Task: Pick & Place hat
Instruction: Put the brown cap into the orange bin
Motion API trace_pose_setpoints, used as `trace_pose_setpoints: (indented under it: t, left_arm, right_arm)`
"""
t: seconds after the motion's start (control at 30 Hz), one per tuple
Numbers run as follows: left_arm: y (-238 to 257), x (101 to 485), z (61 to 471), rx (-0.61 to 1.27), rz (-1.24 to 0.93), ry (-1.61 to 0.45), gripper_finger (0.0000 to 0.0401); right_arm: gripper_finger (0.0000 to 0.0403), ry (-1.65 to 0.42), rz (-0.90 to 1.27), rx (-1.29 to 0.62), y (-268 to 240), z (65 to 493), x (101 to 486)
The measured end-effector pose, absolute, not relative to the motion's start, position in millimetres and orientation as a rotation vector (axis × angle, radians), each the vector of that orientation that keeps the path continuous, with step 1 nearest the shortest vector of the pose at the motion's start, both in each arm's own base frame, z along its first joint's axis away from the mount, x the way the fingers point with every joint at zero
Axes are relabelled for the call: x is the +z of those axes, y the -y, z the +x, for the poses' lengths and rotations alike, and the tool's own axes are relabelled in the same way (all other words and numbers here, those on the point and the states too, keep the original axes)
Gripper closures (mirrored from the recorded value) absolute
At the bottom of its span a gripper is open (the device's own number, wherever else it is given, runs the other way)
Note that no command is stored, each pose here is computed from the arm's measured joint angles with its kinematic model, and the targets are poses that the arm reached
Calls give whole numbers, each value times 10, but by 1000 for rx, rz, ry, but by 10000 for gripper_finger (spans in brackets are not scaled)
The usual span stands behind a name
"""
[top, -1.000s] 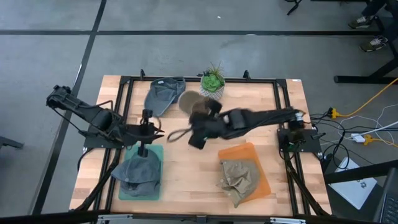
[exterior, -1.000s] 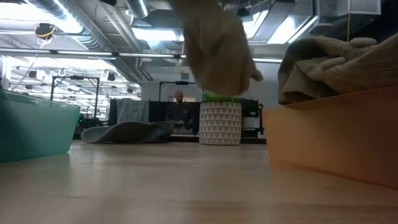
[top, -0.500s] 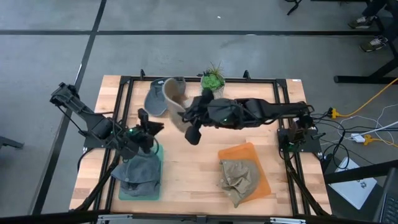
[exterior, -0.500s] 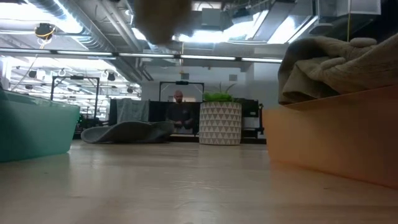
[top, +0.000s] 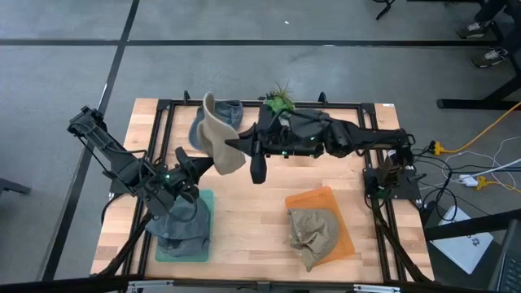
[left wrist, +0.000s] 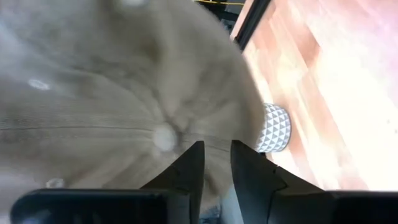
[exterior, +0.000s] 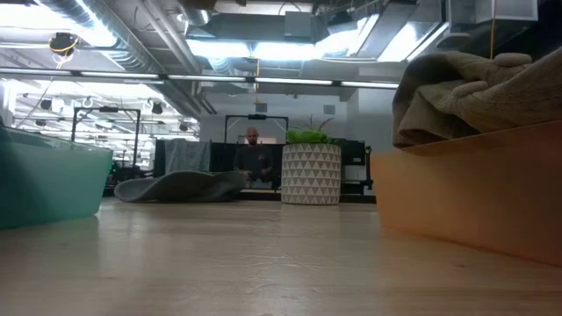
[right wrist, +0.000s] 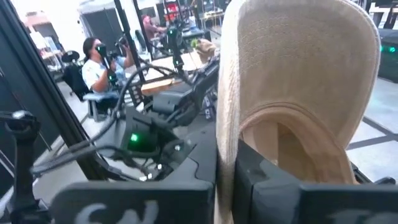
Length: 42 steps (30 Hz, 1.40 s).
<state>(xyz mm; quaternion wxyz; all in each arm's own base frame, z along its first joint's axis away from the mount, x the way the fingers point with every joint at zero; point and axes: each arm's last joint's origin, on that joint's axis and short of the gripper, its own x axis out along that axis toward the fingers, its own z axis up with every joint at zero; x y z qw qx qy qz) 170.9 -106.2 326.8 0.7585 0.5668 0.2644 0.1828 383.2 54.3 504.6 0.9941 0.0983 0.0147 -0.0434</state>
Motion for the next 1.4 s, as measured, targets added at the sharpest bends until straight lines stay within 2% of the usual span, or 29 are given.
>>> trace_pose_setpoints:
  t: [0.23, 0.57, 0.7, 0.9, 1.17, 1.4]
  left_arm:
    - [1073, 3287, 1722, 392, 1265, -572, 276]
    - [1075, 3324, 1734, 433, 1291, -570, 162]
    - [1076, 3323, 1734, 421, 1316, -576, 132]
    - [1078, 3329, 1737, 424, 1309, -571, 131]
    - [1125, 3478, 1795, 458, 1286, -501, 156]
    - [1075, 3497, 1840, 460, 1318, -516, 179]
  right_arm:
    - [385, -13, 222, -86, -529, 3787, 5093]
    - [385, -57, 240, -92, -529, 3785, 5050]
    - [385, -62, 246, -93, -529, 3784, 5043]
    - [385, -56, 248, -93, -529, 3785, 5050]
    - [382, -55, 269, -93, -531, 3797, 5032]
    - [383, -33, 272, -68, -547, 3800, 5055]
